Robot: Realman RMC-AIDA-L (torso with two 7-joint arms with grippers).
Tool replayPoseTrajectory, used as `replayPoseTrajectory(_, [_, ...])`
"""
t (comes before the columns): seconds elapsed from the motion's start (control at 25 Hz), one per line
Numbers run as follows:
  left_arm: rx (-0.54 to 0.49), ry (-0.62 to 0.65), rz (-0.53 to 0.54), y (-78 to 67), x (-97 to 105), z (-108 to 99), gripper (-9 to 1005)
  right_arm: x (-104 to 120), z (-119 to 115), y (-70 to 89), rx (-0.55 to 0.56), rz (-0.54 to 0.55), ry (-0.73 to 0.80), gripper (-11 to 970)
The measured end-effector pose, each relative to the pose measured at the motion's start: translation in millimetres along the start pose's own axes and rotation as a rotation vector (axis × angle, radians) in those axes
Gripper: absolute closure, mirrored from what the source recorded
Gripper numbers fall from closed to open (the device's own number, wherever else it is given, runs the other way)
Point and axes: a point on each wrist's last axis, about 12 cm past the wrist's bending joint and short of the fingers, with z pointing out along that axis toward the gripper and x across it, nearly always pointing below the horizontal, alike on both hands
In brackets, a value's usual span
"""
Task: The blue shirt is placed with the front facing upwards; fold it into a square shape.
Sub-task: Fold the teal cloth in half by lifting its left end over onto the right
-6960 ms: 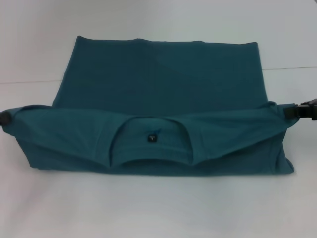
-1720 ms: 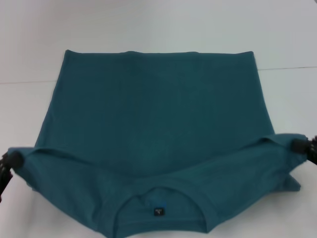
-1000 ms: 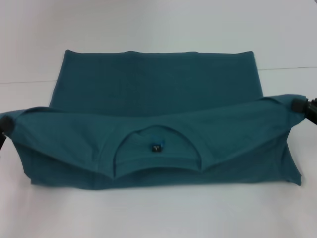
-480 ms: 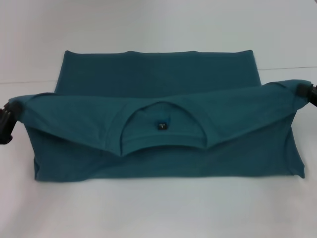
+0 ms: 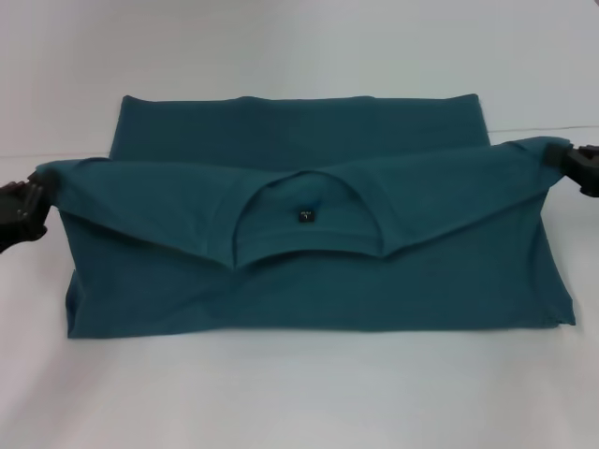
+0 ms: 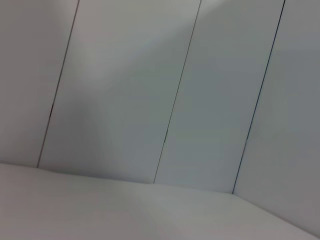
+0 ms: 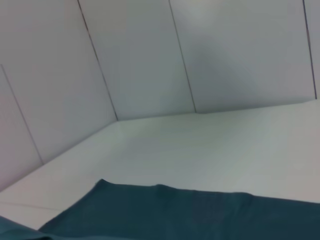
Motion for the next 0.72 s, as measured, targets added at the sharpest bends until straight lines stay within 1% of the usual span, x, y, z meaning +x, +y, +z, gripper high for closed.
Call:
replayPoseTrajectory(0.36, [-0.038, 0.077, 0.026, -6.7, 7.1, 25.9, 967, 13.5, 21.2, -1.8, 0.061, 0.002, 0.054, 923])
replayPoseTrajectory(0.72, [-0.042, 0.083, 0.047, -10.4, 1.8, 43.3, 967, 16.8, 31.0, -5.1, 0.094, -0.002, 0.067, 924])
